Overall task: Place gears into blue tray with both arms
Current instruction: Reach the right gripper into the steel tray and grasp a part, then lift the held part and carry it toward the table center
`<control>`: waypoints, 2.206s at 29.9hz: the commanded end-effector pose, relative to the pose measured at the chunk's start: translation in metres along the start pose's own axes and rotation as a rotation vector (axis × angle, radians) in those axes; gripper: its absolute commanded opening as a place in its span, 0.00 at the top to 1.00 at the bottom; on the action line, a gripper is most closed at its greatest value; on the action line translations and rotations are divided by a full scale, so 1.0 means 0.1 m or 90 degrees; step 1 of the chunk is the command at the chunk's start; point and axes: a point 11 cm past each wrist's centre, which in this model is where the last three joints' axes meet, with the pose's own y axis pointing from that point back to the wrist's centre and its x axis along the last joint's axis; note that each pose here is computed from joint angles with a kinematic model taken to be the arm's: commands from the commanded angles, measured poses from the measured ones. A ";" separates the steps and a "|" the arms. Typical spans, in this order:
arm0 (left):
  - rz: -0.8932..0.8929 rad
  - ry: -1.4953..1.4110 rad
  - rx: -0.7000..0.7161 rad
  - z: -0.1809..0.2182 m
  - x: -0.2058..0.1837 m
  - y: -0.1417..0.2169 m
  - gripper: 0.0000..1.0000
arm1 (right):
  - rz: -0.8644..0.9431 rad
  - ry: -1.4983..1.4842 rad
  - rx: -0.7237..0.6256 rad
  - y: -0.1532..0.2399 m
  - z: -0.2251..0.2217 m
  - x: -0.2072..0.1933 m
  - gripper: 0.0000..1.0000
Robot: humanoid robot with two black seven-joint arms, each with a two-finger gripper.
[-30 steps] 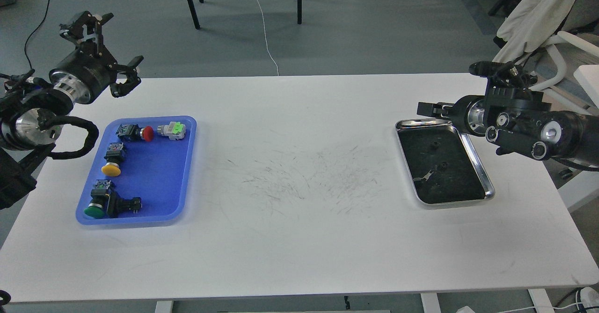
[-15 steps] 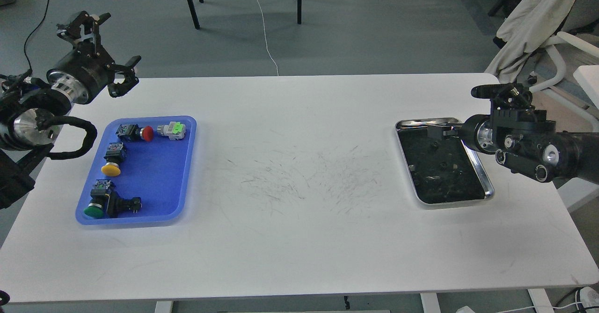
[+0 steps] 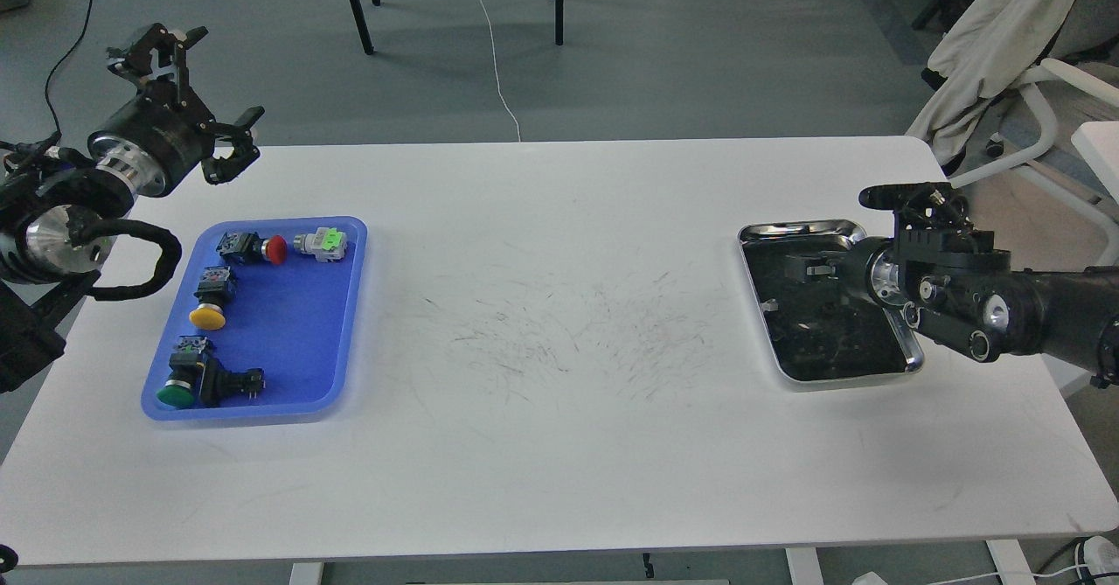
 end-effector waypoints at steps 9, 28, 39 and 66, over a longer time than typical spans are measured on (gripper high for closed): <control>0.002 0.002 0.000 -0.01 0.01 0.01 0.01 | -0.009 0.001 0.019 -0.02 -0.04 -0.04 0.40; 0.004 0.003 0.003 -0.04 0.02 0.02 0.01 | -0.024 -0.002 0.022 -0.02 0.01 -0.07 0.66; 0.004 0.005 0.004 -0.06 0.01 0.01 0.01 | -0.037 -0.004 0.024 -0.02 0.00 -0.10 0.93; 0.011 -0.010 -0.006 0.12 0.09 0.08 0.01 | 0.123 0.033 0.114 0.28 -0.79 1.26 0.99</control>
